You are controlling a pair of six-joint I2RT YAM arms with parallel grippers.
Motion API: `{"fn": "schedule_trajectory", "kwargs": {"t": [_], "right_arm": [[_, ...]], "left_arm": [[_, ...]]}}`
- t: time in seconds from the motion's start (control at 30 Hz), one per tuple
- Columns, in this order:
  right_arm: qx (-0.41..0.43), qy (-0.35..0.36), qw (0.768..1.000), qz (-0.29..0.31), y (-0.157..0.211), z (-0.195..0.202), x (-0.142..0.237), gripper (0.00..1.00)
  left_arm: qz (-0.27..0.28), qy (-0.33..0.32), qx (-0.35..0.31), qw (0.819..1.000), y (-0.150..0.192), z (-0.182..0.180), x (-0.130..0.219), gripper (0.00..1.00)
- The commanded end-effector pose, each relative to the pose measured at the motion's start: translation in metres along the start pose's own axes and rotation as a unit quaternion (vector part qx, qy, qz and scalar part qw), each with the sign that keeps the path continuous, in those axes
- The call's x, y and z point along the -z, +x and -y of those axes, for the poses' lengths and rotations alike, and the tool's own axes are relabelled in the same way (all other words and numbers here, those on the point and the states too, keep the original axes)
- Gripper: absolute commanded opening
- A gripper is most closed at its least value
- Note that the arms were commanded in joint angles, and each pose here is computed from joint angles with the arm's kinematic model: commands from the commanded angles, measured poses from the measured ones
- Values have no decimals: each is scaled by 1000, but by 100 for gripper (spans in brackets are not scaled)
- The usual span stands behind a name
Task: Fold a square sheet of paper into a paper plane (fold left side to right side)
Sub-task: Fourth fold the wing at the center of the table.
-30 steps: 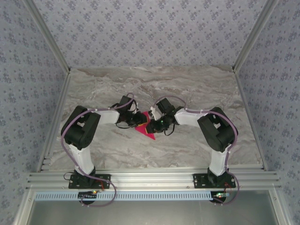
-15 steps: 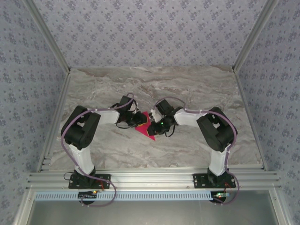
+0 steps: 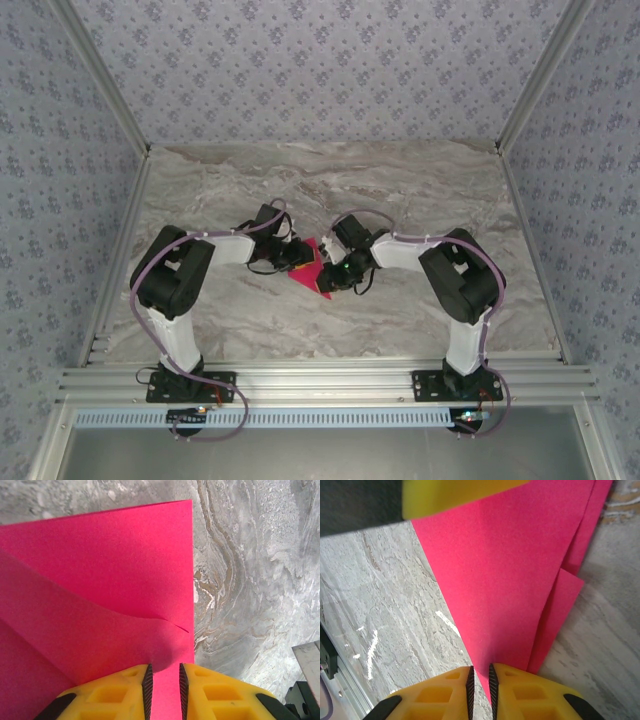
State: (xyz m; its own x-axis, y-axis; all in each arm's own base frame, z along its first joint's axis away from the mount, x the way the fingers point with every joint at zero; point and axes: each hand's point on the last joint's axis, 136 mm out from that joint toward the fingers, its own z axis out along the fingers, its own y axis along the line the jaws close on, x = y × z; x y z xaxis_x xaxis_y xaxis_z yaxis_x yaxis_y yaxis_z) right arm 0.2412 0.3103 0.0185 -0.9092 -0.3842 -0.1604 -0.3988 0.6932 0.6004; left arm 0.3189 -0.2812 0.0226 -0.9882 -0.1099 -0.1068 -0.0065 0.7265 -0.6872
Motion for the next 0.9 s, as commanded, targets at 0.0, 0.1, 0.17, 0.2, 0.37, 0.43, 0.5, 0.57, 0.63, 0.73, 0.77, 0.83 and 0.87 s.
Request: {"fn": "schedule_trajectory", "kwargs": {"t": [0.0, 0.1, 0.17, 0.2, 0.37, 0.43, 0.5, 0.57, 0.63, 0.73, 0.77, 0.83, 0.87], "right_arm": [[-48, 42, 994, -92, 61, 22, -8, 21], [-52, 47, 992, -103, 72, 23, -6, 20], [-56, 51, 991, -108, 79, 25, -5, 21], [-58, 53, 991, -109, 82, 26, -4, 21], [-68, 57, 989, -120, 98, 29, 0, 21], [-70, 60, 988, -124, 104, 31, 2, 20], [-72, 62, 987, -126, 109, 31, 4, 20], [-73, 63, 987, -130, 113, 32, 6, 21], [-71, 64, 986, -133, 117, 31, 9, 20], [-67, 63, 987, -130, 117, 28, 17, 20], [-62, 59, 989, -122, 113, 25, 21, 20], [-49, 45, 994, -90, 99, 13, 32, 20], [-45, 36, 996, -74, 90, 7, 39, 20]], "left_arm": [[-25, -70, 29, 997, 20, -48, -11, 23], [-26, -70, 31, 997, 21, -49, -10, 23], [-26, -71, 31, 997, 21, -50, -10, 23], [-26, -72, 31, 997, 21, -50, -10, 23], [-25, -75, 33, 996, 21, -52, -9, 23], [-25, -76, 33, 996, 21, -53, -9, 23], [-25, -77, 33, 996, 21, -53, -9, 23], [-25, -77, 33, 996, 21, -54, -9, 23], [-25, -77, 34, 996, 21, -53, -9, 23], [-25, -76, 34, 996, 21, -52, -8, 23], [-25, -76, 34, 996, 21, -53, -8, 23], [-24, -75, 33, 996, 21, -52, -8, 23], [-24, -75, 33, 996, 21, -51, -8, 23]]}}
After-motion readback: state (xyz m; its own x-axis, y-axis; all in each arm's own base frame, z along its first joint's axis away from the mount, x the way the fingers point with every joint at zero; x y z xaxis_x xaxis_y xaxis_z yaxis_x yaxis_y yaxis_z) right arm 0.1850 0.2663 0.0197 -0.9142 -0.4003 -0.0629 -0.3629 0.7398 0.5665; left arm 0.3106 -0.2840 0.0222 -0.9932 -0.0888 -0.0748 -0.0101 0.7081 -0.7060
